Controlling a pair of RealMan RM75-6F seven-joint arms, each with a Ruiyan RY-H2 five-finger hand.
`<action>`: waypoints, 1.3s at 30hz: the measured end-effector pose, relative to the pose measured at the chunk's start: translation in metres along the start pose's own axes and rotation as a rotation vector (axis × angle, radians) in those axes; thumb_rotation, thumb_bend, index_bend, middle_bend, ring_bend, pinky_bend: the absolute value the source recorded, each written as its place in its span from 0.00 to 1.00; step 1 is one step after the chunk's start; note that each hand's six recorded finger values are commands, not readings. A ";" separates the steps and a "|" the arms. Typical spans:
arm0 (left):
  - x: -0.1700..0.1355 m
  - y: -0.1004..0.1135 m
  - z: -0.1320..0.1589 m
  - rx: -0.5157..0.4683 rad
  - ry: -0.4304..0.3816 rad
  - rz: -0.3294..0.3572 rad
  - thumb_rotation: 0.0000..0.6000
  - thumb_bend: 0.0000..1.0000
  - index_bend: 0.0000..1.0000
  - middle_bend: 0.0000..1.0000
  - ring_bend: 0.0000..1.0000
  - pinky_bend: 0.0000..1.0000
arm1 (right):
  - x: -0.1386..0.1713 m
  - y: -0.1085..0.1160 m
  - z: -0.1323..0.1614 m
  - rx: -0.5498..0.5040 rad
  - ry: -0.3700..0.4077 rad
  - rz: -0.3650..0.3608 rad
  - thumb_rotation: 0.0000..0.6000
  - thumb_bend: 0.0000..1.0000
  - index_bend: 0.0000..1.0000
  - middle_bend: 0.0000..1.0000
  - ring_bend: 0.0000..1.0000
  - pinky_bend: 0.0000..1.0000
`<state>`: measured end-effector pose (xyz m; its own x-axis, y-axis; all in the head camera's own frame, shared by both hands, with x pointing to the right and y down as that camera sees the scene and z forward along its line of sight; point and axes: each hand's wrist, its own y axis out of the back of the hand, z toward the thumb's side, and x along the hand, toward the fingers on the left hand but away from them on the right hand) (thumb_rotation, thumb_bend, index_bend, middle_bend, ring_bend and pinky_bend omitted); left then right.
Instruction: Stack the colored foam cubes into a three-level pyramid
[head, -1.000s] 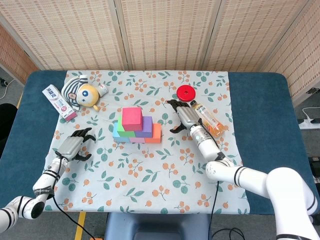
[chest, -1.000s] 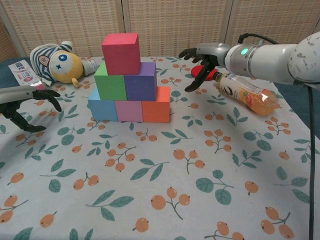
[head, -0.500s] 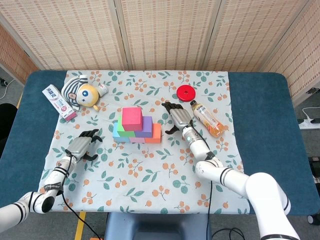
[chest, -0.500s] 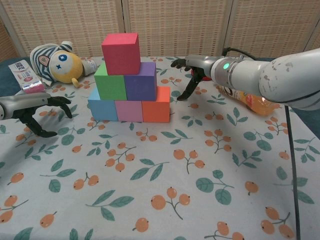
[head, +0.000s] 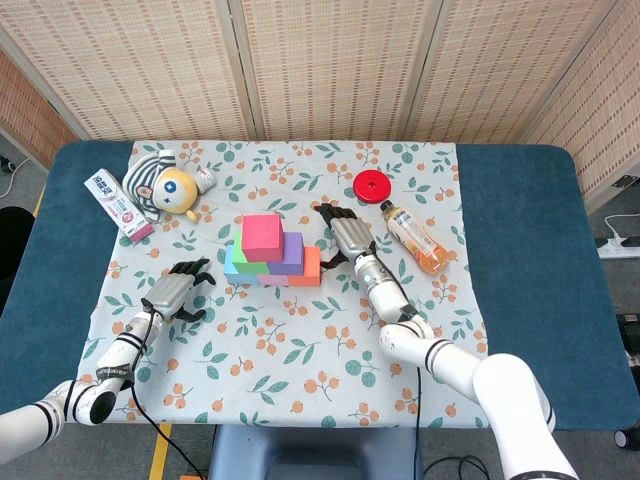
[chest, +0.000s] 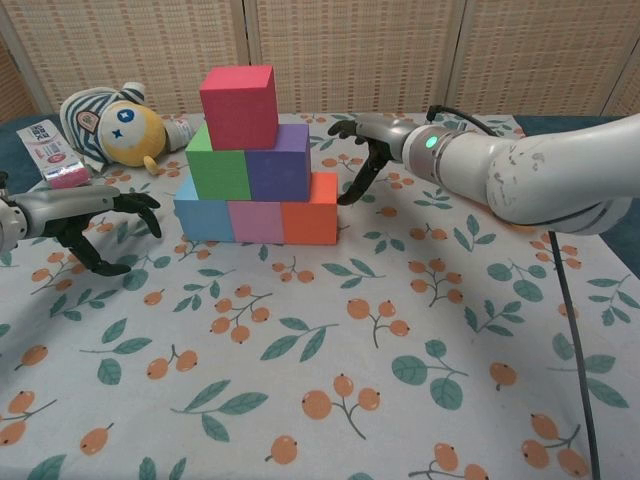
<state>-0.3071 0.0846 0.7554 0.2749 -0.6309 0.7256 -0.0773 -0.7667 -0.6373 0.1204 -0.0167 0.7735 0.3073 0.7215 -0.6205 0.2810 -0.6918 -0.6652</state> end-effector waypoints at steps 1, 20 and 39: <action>0.000 0.000 0.000 0.000 -0.001 0.000 1.00 0.32 0.28 0.00 0.00 0.00 | 0.000 0.000 0.001 -0.002 0.001 0.000 1.00 0.00 0.00 0.00 0.00 0.00; -0.010 0.009 -0.006 -0.036 0.009 0.021 1.00 0.32 0.28 0.00 0.00 0.00 | 0.007 0.016 -0.007 0.023 0.012 -0.002 1.00 0.00 0.00 0.00 0.00 0.00; -0.141 0.070 -0.092 -0.139 0.160 0.359 1.00 0.32 0.28 0.00 0.00 0.00 | 0.207 0.158 -0.125 0.063 -0.107 -0.284 1.00 0.00 0.00 0.00 0.00 0.00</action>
<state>-0.4395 0.1092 0.6325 0.0552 -0.8633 0.5017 -0.2727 -0.4964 -0.8241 0.3418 0.0200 0.5921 0.1261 0.8871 -0.4440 0.2843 -0.4612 -0.8405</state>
